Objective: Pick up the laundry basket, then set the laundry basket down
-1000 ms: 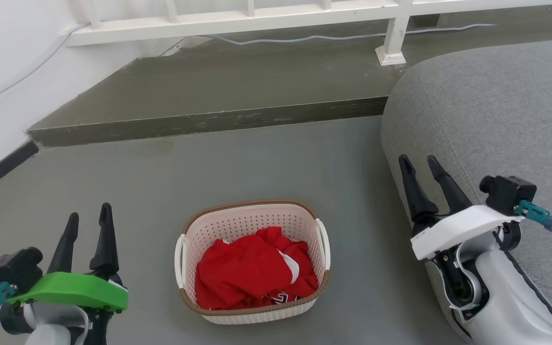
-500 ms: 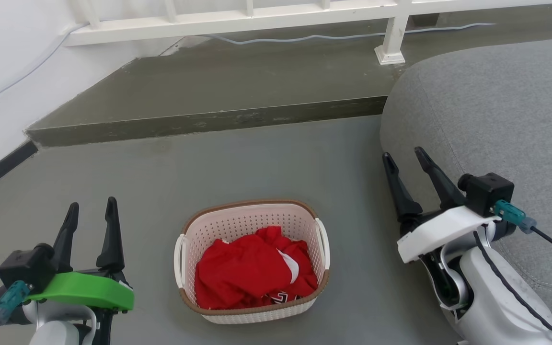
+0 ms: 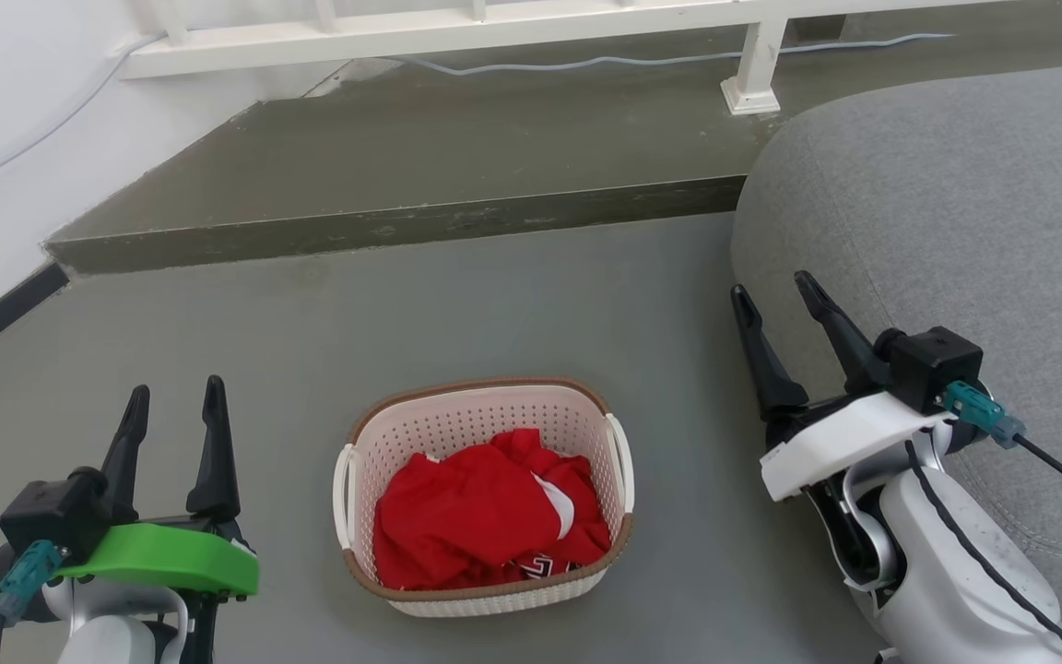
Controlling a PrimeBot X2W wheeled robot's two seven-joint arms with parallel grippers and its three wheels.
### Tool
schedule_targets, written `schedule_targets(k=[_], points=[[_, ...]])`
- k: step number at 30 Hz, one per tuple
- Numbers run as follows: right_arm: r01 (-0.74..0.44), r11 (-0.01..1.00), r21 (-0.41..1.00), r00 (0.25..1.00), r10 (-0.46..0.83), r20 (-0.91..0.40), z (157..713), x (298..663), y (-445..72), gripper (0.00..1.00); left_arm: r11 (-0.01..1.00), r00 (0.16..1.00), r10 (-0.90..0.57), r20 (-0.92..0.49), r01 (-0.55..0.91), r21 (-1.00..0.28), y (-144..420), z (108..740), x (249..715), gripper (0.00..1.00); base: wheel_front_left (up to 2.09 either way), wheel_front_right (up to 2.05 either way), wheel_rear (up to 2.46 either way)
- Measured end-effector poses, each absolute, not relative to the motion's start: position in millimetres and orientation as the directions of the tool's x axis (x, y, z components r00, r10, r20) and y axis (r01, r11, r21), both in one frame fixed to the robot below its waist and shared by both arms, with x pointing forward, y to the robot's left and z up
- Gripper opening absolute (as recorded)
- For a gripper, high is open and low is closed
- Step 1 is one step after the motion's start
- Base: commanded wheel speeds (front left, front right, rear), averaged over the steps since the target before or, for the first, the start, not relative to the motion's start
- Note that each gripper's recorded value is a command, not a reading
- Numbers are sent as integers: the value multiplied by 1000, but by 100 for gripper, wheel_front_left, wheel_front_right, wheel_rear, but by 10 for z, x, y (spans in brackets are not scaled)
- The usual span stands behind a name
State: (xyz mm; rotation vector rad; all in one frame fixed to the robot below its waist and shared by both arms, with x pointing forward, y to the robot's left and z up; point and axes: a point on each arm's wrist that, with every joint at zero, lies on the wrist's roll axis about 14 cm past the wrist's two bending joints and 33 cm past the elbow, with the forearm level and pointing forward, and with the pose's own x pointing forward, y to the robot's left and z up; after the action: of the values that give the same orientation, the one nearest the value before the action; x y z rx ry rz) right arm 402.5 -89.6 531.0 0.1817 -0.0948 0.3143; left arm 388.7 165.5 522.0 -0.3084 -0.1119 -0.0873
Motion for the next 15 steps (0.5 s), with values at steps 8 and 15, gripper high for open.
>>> schedule_targets(k=[8, 15], points=[[-307, 935, 177, 950, 291, 112, 5273, 4050, -898, 100, 950, 991, -67, 117, 99, -297, 1666, 5192, 3904, 100, 0, 0, 0], [-302, 934, 188, 953, 289, 94, 5193, 4104, -878, 100, 949, 992, -63, 110, 93, -301, 1679, 5157, 3993, 100, 0, 0, 0]])
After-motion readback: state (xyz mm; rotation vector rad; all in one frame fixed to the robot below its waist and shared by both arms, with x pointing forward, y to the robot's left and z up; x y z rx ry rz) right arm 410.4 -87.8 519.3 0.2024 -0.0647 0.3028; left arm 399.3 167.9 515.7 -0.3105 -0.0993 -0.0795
